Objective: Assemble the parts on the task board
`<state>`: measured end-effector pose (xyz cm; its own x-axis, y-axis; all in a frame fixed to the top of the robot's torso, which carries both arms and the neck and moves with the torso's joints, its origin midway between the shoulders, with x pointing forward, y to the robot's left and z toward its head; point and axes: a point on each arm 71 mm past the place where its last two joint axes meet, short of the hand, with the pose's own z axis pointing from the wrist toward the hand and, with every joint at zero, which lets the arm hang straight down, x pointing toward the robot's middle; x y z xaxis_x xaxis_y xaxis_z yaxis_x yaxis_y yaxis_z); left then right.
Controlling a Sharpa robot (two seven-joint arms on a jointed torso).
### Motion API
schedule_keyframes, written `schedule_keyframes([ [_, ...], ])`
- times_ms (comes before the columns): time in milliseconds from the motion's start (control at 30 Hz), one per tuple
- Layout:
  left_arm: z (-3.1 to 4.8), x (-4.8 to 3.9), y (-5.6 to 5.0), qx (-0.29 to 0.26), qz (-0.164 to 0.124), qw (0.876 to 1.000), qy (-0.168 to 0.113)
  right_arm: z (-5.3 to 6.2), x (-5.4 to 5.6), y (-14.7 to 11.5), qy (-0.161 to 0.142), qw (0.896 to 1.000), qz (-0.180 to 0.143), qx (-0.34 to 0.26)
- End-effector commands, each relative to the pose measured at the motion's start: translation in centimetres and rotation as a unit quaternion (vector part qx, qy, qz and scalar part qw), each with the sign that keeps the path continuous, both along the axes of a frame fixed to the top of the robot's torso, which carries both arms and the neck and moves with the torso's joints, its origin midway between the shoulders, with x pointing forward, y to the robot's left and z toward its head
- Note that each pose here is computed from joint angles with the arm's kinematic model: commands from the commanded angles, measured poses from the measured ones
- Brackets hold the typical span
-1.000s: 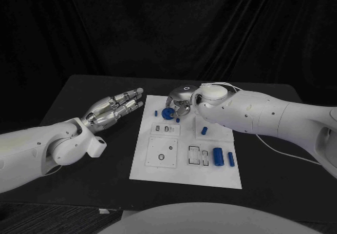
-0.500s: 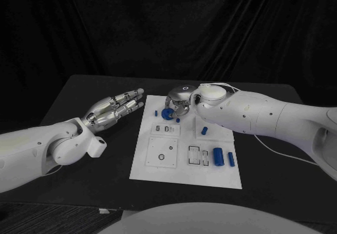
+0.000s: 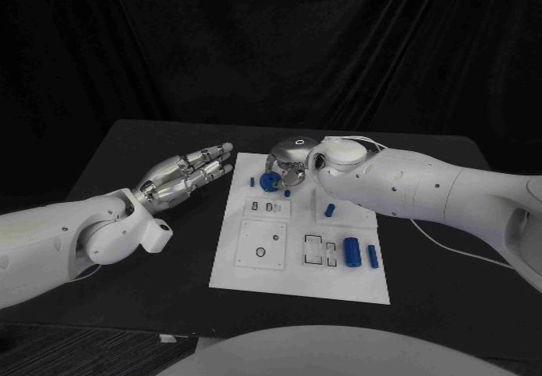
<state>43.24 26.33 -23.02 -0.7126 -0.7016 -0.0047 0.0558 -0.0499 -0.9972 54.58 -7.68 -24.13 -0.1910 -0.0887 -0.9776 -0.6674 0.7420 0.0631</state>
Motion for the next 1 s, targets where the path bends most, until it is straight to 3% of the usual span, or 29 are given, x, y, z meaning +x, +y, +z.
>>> schedule_keyframes([
  [33, 0.05, -0.09, -0.1, -0.006, -0.006, 1.000, 0.001, 0.5, -0.1, 0.1, -0.028, 0.999, 0.012, 0.023],
  [600, 0.00, -0.06, -0.1, -0.005, -0.007, 1.000, 0.003, 2.3, 0.4, -0.5, -0.059, 0.997, 0.007, 0.038],
  [1000, -0.03, -0.04, 0.0, -0.005, -0.008, 1.000, 0.004, 2.4, 0.7, -2.0, -0.050, 0.998, -0.011, 0.024],
])
